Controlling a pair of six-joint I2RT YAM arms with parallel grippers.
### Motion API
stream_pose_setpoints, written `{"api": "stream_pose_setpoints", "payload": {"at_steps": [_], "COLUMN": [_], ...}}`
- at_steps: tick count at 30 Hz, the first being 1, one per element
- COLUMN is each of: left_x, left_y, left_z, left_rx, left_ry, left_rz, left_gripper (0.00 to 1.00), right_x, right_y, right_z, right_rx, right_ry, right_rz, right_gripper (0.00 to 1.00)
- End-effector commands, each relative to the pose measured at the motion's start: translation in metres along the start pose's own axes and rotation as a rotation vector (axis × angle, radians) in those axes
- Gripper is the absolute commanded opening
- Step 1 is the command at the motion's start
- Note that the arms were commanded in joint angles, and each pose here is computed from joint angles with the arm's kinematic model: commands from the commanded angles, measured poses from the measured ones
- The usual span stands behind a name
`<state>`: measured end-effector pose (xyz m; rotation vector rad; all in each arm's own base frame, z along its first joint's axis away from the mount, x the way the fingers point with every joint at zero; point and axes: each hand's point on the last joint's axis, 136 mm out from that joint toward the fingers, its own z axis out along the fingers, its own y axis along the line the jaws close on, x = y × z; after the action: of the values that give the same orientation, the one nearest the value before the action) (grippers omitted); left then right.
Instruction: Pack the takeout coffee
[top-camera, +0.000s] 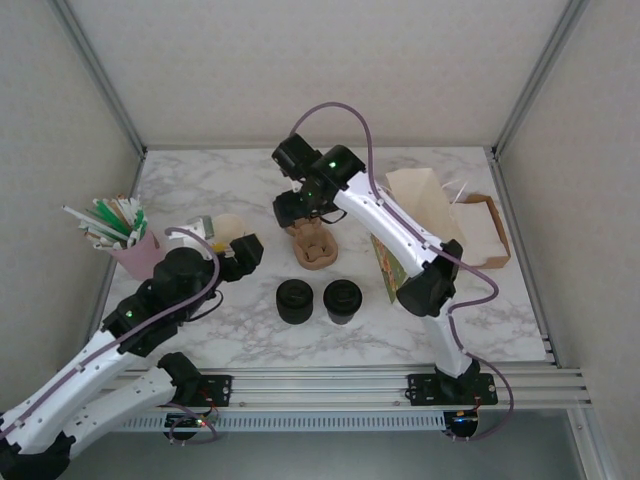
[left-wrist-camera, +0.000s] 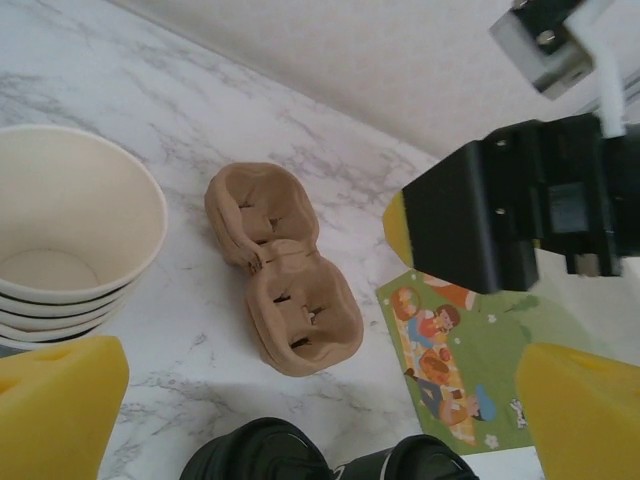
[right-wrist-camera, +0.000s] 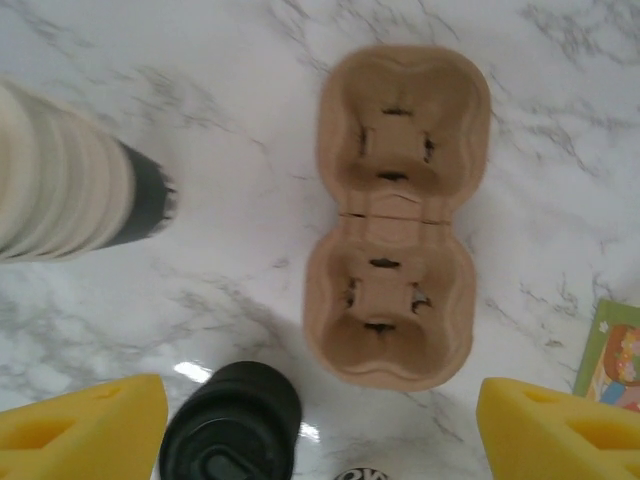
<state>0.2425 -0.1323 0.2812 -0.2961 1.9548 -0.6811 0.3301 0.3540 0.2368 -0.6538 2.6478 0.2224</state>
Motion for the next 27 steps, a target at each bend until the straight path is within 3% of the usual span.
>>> {"api": "stream_pose_setpoints", "payload": {"at_steps": [1,5,11,17,27], "left_x": [-0.002,0.005,-0.005,-0.012,-0.020], "left_y": [-0.006,-0.005,-0.001,0.010,0.013], "left_z": [0.013,0.036,0.056,0.073,0.089], "left_rx": [0.034,0.065,0.114,0.110,0.094], "left_ry": [0.005,0.085,0.144,0.180,0.190], "left_rz": [0.006,-0.027,-0.080,-0.105,-0.091], "left_gripper": [0.97,0.89,0.67,0.56,0.52], "right_x": [0.003,0.004,0.006,0.009,0.009], "right_y": [-0.004,-0.015,-0.019,-0.022,-0.028], "right_z": [0.016,0.046,0.081,0.107,0.132], "right_rx": [-0.018,-0.012,-0.018,-0.012,-0.004], "right_ry": [0.041,0.099,0.154,0.197,0.214], "right_rz": [0.008,0.038,0.050,0.045,0.041], "right_gripper": [0.78,0.67,0.52,0.50,0.50]}}
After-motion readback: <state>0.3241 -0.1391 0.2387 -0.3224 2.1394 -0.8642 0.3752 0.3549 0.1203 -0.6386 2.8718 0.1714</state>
